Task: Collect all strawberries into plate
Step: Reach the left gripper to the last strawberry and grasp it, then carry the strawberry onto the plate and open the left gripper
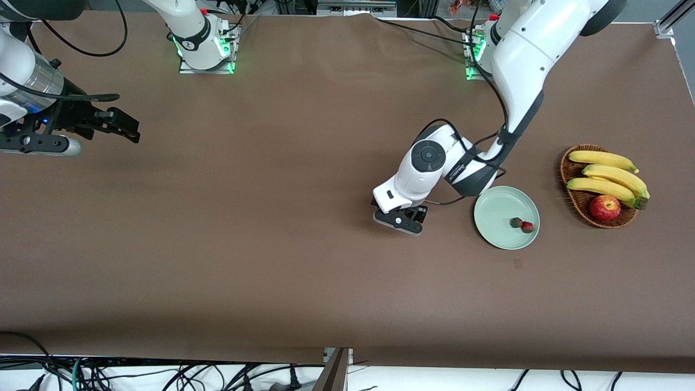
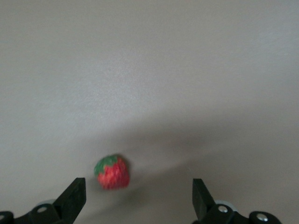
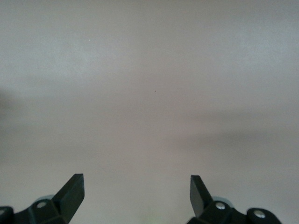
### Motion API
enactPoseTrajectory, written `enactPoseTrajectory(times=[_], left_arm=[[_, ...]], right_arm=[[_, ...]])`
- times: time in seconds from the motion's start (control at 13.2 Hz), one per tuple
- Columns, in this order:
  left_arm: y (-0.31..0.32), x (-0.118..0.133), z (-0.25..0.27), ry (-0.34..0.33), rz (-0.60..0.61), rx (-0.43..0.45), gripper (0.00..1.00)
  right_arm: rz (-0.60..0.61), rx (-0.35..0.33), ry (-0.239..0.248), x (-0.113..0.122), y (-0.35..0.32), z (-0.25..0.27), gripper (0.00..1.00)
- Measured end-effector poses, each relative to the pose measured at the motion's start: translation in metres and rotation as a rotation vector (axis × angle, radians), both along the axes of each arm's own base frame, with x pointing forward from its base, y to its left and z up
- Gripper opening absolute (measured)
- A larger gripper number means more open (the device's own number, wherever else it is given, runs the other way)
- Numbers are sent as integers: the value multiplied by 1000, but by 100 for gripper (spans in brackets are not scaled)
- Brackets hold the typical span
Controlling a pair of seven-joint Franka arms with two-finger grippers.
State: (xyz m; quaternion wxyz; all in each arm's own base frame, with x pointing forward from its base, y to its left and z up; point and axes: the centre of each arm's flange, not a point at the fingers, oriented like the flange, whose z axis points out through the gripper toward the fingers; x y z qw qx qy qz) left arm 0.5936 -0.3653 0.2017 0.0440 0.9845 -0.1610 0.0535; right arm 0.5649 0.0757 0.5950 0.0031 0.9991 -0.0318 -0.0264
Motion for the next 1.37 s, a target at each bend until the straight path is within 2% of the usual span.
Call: enactPoseTrajectory(times=[0.3, 0.38, 0.53, 0.76, 0.91, 1.14, 1.29, 1.37], left_arm=[[13, 6, -24, -38, -41, 40, 95], [13, 6, -25, -38, -40, 43, 88], [14, 5, -28, -34, -39, 47, 63], [18, 5, -26, -14, -33, 74, 34], [31, 10, -6, 23, -15, 152, 33], [75, 18, 54, 99, 36, 325, 33], [127, 27, 78, 169, -10, 404, 33], [159, 35, 79, 199, -58, 412, 33]], right_arm=[[-4, 12, 0, 0, 0, 1, 100], [-5, 14, 0, 0, 0, 1, 100], [-6, 16, 3, 0, 0, 0, 100], [-7, 16, 7, 2, 0, -3, 100], [-6, 17, 9, 2, 1, -4, 100], [-6, 17, 10, 2, 1, -5, 100], [-6, 17, 9, 3, 0, -5, 100], [-6, 17, 5, 3, 0, -4, 100]])
